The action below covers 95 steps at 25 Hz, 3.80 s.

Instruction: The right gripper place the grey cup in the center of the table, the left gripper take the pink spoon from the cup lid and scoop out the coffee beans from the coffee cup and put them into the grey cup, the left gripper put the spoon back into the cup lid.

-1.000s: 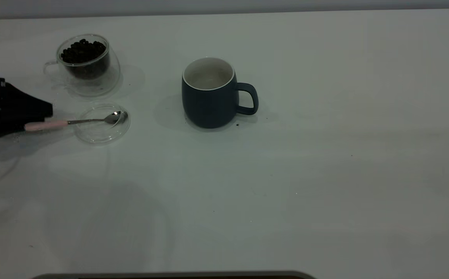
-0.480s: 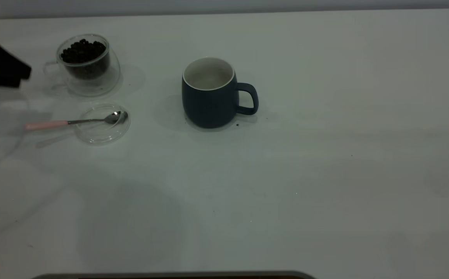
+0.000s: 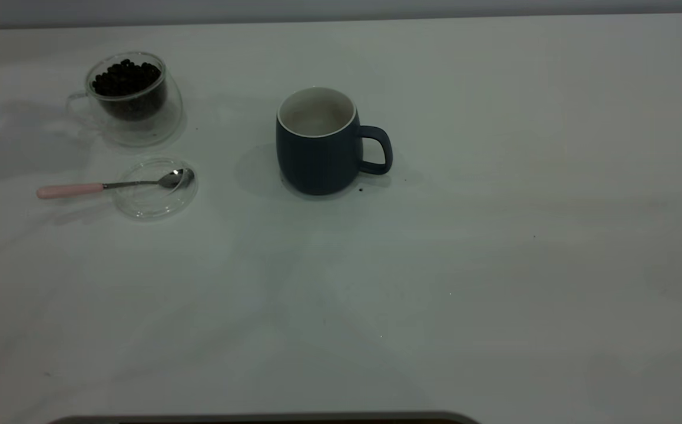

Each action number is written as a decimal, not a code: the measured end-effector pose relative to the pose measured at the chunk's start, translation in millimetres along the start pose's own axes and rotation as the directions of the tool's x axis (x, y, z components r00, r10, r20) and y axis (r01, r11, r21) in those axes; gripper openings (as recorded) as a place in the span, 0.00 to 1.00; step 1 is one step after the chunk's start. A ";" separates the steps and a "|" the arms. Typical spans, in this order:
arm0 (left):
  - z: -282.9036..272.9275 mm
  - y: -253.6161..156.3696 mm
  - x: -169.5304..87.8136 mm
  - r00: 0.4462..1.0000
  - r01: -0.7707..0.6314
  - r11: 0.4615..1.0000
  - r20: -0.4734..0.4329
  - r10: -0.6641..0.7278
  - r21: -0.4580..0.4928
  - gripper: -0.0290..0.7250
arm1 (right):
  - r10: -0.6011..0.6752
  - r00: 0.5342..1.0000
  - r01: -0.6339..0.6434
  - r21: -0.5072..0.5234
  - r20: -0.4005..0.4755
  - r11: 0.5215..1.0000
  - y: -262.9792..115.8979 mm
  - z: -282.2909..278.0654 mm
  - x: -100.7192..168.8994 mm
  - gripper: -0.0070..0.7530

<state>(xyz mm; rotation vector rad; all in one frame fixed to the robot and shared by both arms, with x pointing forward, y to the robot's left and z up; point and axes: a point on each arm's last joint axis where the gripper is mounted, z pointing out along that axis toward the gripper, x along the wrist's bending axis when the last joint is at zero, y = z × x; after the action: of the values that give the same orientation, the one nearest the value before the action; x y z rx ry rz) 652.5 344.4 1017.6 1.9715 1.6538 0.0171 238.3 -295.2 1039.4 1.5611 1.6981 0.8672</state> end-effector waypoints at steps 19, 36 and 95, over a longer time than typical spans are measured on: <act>-130.7 -46.8 -68.6 0.846 0.288 0.957 -0.464 -0.261 -0.013 0.65 | 0.000 1.000 0.000 0.000 0.000 1.000 0.0 0.0 0.0 0.78; -138.4 -203.9 -126.6 0.965 0.086 0.990 -0.258 -0.055 0.109 0.65 | 0.001 1.000 -0.001 0.000 0.000 1.000 0.0 0.0 0.0 0.78; -144.7 -378.9 -154.5 0.921 -0.206 0.897 -0.386 0.044 -0.391 0.65 | 0.001 1.000 -0.001 0.000 0.000 1.000 0.0 0.0 0.0 0.78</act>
<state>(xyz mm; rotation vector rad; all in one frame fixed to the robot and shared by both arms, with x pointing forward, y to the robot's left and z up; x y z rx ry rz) 221.8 293.1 1032.3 1.7976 1.5638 0.7812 238.3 -295.2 1039.4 1.5617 1.6978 0.8674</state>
